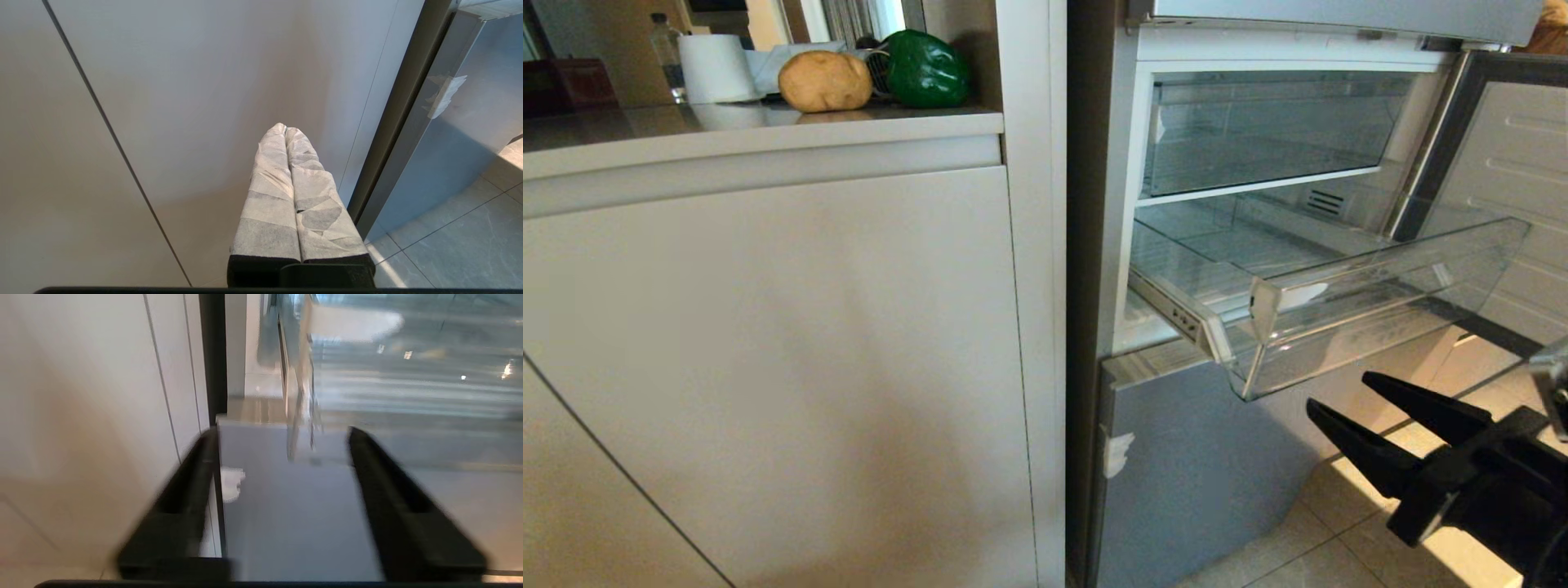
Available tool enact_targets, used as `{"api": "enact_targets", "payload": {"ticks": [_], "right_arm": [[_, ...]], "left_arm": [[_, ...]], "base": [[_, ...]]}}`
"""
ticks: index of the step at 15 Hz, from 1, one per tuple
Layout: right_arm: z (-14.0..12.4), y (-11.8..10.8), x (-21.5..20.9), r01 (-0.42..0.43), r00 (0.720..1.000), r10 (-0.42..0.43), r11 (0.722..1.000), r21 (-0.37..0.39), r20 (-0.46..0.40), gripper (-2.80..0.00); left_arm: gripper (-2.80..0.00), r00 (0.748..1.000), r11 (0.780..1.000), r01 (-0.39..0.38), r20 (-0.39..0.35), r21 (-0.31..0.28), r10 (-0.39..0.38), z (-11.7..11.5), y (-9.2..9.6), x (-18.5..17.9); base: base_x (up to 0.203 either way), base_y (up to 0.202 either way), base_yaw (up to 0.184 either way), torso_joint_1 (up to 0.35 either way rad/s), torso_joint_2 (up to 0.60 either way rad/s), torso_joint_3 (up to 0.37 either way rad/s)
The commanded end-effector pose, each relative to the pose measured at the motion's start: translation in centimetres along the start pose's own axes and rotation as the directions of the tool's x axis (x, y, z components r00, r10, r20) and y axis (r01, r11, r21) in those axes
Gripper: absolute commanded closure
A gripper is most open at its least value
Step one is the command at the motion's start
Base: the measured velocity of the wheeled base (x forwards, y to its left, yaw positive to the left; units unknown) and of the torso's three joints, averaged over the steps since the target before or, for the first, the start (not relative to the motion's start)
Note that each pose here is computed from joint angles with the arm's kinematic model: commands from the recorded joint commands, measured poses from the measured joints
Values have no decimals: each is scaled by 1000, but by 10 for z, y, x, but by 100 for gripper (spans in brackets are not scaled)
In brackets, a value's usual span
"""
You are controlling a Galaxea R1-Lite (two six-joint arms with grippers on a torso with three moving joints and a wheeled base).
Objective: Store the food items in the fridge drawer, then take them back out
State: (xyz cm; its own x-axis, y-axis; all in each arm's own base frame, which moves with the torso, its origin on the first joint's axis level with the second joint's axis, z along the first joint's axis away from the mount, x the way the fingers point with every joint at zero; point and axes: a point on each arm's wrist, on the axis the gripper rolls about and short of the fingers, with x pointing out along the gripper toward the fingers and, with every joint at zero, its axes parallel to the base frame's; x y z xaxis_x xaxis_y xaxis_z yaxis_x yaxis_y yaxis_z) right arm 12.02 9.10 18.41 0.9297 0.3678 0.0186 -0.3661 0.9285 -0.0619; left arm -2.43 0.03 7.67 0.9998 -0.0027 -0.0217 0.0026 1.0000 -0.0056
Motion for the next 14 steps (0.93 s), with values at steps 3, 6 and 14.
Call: {"api": "enact_targets", "payload": {"ticks": [3, 6, 14], "right_arm": [[9, -19, -58, -42, 990, 35, 998, 45, 136, 0], [-3, -37, -92, 81, 989, -92, 992, 97, 116, 0], [-70, -37, -154, 490, 871, -491, 871, 26, -1, 0]], "left_arm": [[0, 1000, 1000, -1, -1, 0, 1, 0, 0, 0], [0, 1000, 1000, -1, -1, 0, 1, 0, 0, 0], [0, 1000, 1000, -1, -3, 0, 1, 0, 0, 0]], "base": [[0, 0, 0, 0, 0, 0], [0, 0, 0, 0, 0, 0], [0, 0, 0, 0, 0, 0]]}}
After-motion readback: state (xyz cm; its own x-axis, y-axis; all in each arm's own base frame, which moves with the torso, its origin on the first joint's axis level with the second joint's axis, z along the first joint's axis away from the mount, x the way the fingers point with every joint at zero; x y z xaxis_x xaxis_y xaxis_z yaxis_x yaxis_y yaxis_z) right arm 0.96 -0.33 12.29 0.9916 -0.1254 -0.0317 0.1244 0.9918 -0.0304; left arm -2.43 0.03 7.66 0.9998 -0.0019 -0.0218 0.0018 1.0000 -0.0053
